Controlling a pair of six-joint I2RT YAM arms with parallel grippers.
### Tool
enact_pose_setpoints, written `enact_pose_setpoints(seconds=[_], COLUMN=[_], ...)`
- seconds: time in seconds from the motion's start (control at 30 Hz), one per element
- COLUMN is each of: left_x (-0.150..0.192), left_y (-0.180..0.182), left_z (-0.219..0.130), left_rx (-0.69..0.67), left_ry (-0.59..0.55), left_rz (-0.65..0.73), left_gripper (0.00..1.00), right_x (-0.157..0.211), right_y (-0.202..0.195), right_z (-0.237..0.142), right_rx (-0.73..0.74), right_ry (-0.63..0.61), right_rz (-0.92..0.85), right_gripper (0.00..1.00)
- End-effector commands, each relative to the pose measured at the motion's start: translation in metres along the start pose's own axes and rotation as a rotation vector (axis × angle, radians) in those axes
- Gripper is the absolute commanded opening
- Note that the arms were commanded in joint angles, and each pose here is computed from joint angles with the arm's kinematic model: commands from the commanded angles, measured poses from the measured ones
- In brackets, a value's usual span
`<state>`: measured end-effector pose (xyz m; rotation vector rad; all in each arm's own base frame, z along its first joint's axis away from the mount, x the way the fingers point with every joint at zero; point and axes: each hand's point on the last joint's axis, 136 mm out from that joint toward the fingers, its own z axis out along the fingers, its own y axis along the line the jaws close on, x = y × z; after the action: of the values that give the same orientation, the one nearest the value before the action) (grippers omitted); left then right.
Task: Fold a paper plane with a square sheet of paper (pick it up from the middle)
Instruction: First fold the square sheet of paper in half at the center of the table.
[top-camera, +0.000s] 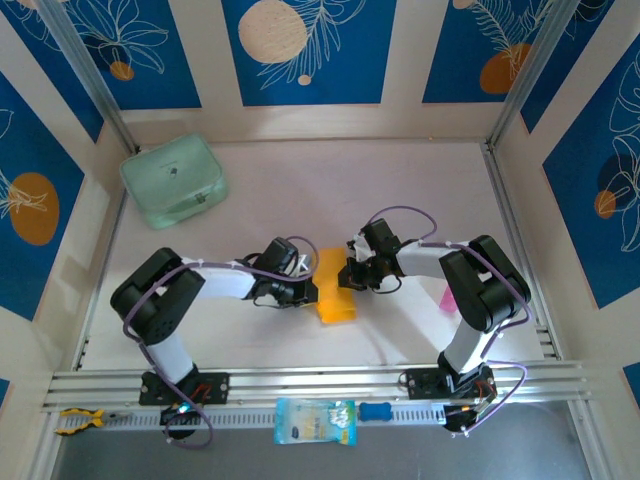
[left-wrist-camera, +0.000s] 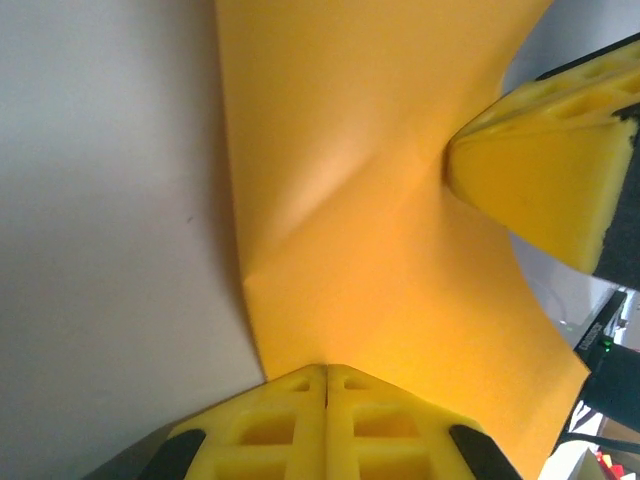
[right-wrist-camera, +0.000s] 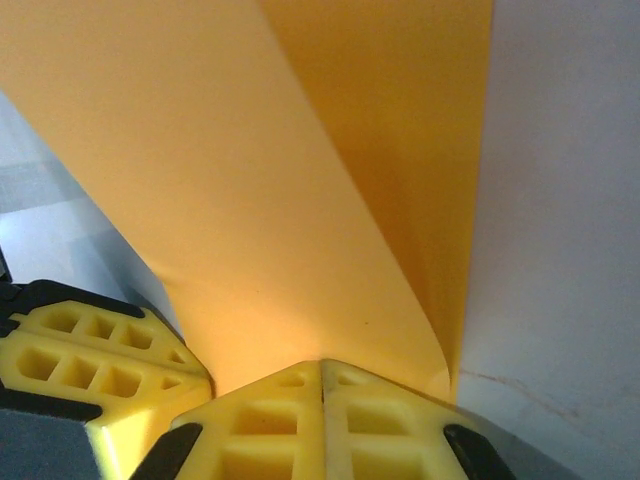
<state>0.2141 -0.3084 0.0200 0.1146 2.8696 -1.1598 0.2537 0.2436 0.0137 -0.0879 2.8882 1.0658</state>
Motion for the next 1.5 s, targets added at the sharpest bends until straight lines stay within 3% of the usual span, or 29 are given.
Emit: enact_pose_setpoints(seconds=[0.0,0.13,0.33,0.6,0.77,0.87,1.2,1.47], left_x=[0.001,-0.005,-0.002,0.026,0.042,0.036,0.006,0.03], left_y=[-0.012,-0.035,-0.039,0.005,0.029,0.019,-0.056,-0.017], left_z=[-0.011,-0.017,-0.007,0.013,0.006,-0.001,-0.006,0.014], left_rx=[-0.018,0.038,0.066,-0.028,-0.141,-0.135,0.105,0.017], left_ry=[0.007,-0.007,0.011,0.083,0.12,0.101,0.012,0.085], left_rz=[0.007,0.008,-0.007,-0.035,-0.003,0.024,0.034,-0.008], left_gripper=[0.0,0.0,0.0,0.0,0.0,0.0,0.0,0.0], right_x=[0.023,0.023,0.023,0.024,0.024,0.024,0.024,0.025], right_y=[-0.034,-0.034,-0.035,-0.035,-0.036,-0.036,-0.035,-0.035], right_z=[0.006,0.006,0.007,0.007,0.006,0.006,0.005,0.005], right_rx=[0.116,0.116,0.116,0.115,0.123,0.122,0.118,0.117], right_ry=[0.057,0.057,0.057,0.056,0.055,0.053,0.05,0.051], right_rz=[0.078,0.079,0.082,0.083,0.084,0.084,0.081,0.083], right_gripper=[0.0,0.0,0.0,0.0,0.0,0.0,0.0,0.0])
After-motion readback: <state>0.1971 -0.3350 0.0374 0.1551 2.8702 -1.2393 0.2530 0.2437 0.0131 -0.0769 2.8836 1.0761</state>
